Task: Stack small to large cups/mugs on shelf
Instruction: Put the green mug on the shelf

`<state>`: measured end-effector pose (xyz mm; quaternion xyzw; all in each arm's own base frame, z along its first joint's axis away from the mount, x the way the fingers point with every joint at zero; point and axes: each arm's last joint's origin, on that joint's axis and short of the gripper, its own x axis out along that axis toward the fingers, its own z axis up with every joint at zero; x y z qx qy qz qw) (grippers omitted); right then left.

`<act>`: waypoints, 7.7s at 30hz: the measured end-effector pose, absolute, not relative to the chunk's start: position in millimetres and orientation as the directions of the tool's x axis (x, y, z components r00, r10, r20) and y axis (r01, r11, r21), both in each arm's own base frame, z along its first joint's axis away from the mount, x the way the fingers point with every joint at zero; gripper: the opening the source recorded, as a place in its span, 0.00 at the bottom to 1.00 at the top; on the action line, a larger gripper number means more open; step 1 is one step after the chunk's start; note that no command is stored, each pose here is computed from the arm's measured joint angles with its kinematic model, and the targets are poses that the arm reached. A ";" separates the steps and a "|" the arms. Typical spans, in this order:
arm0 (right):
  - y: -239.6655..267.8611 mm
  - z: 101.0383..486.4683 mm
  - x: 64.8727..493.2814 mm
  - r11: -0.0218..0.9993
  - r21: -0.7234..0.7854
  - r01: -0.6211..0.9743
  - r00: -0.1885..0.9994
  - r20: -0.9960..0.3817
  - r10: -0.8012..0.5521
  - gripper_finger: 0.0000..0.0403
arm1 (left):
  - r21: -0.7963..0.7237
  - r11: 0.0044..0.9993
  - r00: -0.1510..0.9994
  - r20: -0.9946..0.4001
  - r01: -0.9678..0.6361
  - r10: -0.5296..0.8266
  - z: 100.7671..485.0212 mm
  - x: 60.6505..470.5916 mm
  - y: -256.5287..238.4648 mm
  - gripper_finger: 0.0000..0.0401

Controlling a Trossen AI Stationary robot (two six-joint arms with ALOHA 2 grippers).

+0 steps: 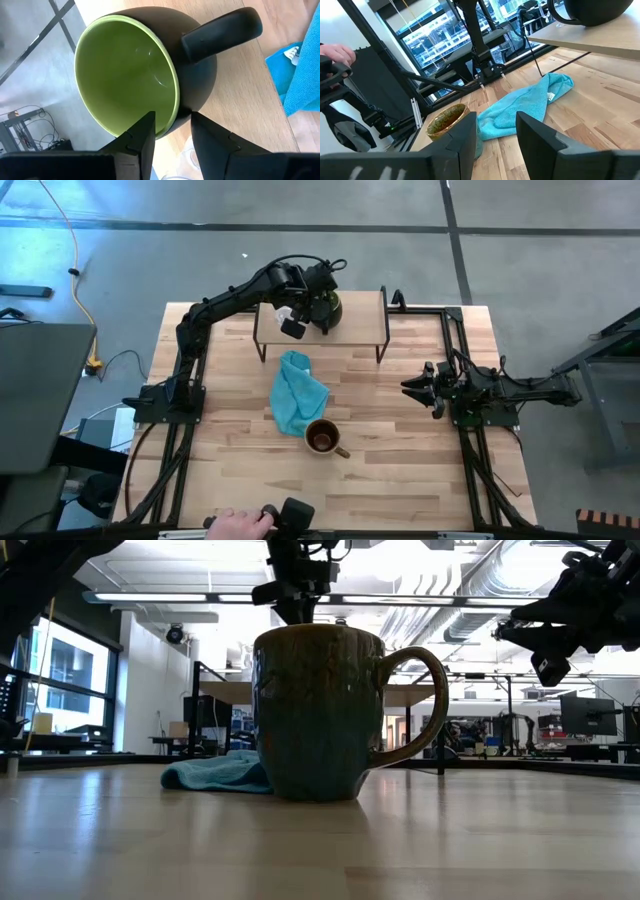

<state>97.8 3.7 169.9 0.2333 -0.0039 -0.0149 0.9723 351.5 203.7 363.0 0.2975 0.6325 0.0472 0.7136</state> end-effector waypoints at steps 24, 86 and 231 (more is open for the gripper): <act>3.7 169.9 97.8 0.893 0.450 0.027 1.000 0.001 -0.031 0.32 | 0.478 0.821 0.192 -0.878 0.311 0.438 362.7 351.1 203.3 0.47; 3.7 170.0 97.8 0.892 0.450 0.027 1.000 0.001 -0.031 0.32 | 0.510 0.860 0.188 -0.845 0.001 0.500 374.4 348.5 203.6 0.47; 4.4 169.9 97.8 0.891 0.454 0.006 1.000 0.001 -0.006 0.32 | 0.306 0.951 0.181 -0.934 -0.042 0.308 357.4 358.9 177.6 0.00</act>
